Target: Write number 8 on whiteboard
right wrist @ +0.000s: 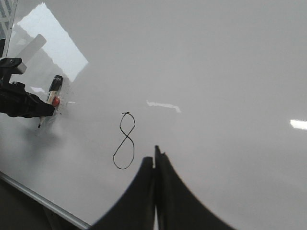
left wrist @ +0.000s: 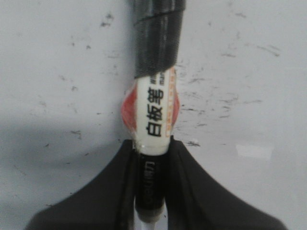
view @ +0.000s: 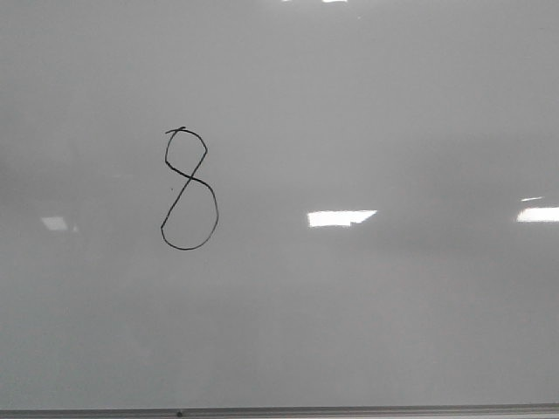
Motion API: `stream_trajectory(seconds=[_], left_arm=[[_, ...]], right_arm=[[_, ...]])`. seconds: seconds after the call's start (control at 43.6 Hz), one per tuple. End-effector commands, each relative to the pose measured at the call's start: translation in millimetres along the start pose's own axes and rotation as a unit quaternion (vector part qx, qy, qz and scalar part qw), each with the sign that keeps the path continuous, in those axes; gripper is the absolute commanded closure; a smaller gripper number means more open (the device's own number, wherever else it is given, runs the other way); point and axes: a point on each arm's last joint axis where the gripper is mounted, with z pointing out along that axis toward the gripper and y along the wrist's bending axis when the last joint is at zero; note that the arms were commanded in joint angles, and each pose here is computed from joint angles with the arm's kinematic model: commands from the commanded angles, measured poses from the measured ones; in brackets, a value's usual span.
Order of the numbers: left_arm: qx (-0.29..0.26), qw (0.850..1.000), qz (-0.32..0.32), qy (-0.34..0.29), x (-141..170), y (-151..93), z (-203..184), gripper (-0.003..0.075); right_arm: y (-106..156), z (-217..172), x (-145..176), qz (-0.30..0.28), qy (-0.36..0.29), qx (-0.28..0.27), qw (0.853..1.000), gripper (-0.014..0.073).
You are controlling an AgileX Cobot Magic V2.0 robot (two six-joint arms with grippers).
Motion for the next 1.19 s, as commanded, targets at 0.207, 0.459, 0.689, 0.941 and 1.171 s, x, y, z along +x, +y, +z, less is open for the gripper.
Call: stream_trajectory(seconds=[0.207,0.459,0.689,0.941,1.171], left_arm=[[0.008,0.999,-0.009,-0.051,-16,-1,1,0.0459],[0.007,0.999,-0.008,-0.046,-16,-1,0,0.0337],[-0.001,0.998,0.011,-0.059,-25,0,-31,0.0311],[-0.005,0.987,0.019,-0.157,-24,0,-108,0.0339],[0.016,0.971,0.027,-0.238,12,-5,-166,0.0538]], right_arm=[[-2,0,-12,0.008,-0.025,0.018,0.999,0.0662],[-2,0,-12,0.008,-0.025,0.018,0.999,0.0662],[-2,0,-12,0.008,-0.025,0.018,1.0,0.0662],[-2,0,-12,0.008,-0.025,0.018,1.0,0.0662],[-2,0,-12,0.008,-0.025,0.018,1.0,0.0662]])
